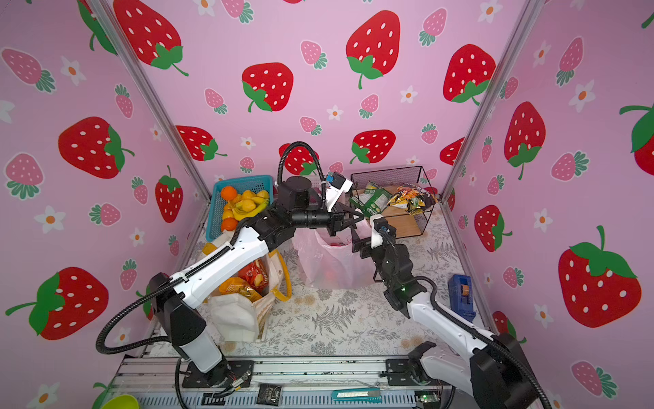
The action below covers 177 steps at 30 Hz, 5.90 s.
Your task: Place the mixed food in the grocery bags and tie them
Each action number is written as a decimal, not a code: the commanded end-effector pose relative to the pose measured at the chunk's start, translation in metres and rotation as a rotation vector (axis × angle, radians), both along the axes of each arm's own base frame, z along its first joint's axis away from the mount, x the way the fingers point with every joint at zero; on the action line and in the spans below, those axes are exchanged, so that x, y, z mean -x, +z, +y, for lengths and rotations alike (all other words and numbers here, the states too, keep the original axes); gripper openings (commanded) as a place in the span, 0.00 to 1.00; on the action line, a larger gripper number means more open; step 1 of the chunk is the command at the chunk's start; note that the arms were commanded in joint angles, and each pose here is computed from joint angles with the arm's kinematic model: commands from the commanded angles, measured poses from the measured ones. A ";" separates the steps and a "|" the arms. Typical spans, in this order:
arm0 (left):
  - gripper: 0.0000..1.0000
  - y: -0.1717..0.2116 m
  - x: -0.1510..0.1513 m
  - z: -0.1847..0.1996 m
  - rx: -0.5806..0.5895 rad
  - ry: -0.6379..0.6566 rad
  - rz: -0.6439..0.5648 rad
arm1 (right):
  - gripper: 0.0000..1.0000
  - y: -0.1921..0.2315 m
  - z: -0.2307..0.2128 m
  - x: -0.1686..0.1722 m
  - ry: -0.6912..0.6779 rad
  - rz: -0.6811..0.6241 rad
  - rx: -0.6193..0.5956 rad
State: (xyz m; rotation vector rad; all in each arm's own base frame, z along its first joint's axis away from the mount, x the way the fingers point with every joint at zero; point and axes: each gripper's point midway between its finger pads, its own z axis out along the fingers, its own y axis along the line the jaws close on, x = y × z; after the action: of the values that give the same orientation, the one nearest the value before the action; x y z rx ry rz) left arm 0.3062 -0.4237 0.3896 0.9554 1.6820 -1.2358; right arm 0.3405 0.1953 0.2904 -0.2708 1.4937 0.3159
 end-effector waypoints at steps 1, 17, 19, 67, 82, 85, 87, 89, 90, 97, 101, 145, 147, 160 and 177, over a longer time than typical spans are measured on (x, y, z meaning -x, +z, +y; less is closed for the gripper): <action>0.00 0.009 0.004 0.000 0.036 -0.001 -0.008 | 0.92 0.019 -0.019 -0.016 -0.156 -0.031 -0.141; 0.00 0.001 -0.017 0.012 0.017 0.079 0.013 | 0.73 -0.071 0.001 -0.011 -0.034 0.186 -0.030; 0.00 -0.001 -0.018 0.012 0.012 0.080 0.014 | 0.83 -0.052 0.011 -0.003 0.059 0.147 -0.008; 0.71 0.004 0.018 0.095 -0.044 0.184 -0.293 | 0.00 -0.018 0.014 0.001 0.622 0.139 0.033; 0.89 -0.055 -0.037 0.189 -0.159 0.399 -0.340 | 0.00 -0.020 0.010 -0.002 0.610 0.147 0.028; 0.89 -0.060 -0.052 0.185 -0.166 0.390 -0.331 | 0.00 -0.022 0.009 -0.002 0.606 0.150 0.029; 0.88 -0.062 -0.058 0.181 -0.159 0.372 -0.327 | 0.00 -0.022 0.009 -0.003 0.603 0.151 0.030; 0.86 -0.065 -0.063 0.179 -0.155 0.363 -0.327 | 0.00 -0.022 0.009 -0.003 0.603 0.152 0.031; 0.84 -0.068 -0.066 0.177 -0.151 0.358 -0.322 | 0.00 -0.022 0.009 -0.003 0.602 0.153 0.031; 0.64 -0.074 -0.073 0.166 -0.107 0.301 -0.291 | 0.00 -0.024 0.010 -0.004 0.607 0.161 0.030; 0.49 -0.076 -0.075 0.159 -0.090 0.265 -0.259 | 0.00 -0.025 0.010 -0.005 0.609 0.167 0.026; 0.00 -0.131 -0.029 0.072 -0.973 -0.258 -0.598 | 0.19 -0.043 0.041 0.015 0.893 0.188 0.149; 0.00 -0.131 -0.031 0.071 -0.970 -0.259 -0.596 | 0.23 -0.042 0.040 0.016 0.888 0.180 0.151; 0.00 -0.140 -0.038 0.057 -0.952 -0.274 -0.593 | 0.45 -0.040 0.042 0.024 0.927 0.149 0.126; 0.00 -0.146 -0.037 0.051 -0.959 -0.304 -0.604 | 0.57 -0.017 0.040 0.025 0.898 0.075 0.087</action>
State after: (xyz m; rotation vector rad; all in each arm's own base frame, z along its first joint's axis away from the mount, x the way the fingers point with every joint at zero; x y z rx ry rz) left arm 0.3493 -0.3700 0.2355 1.9377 1.6564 -0.1326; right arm 0.3223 0.2353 0.2586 -0.9892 1.4515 0.9974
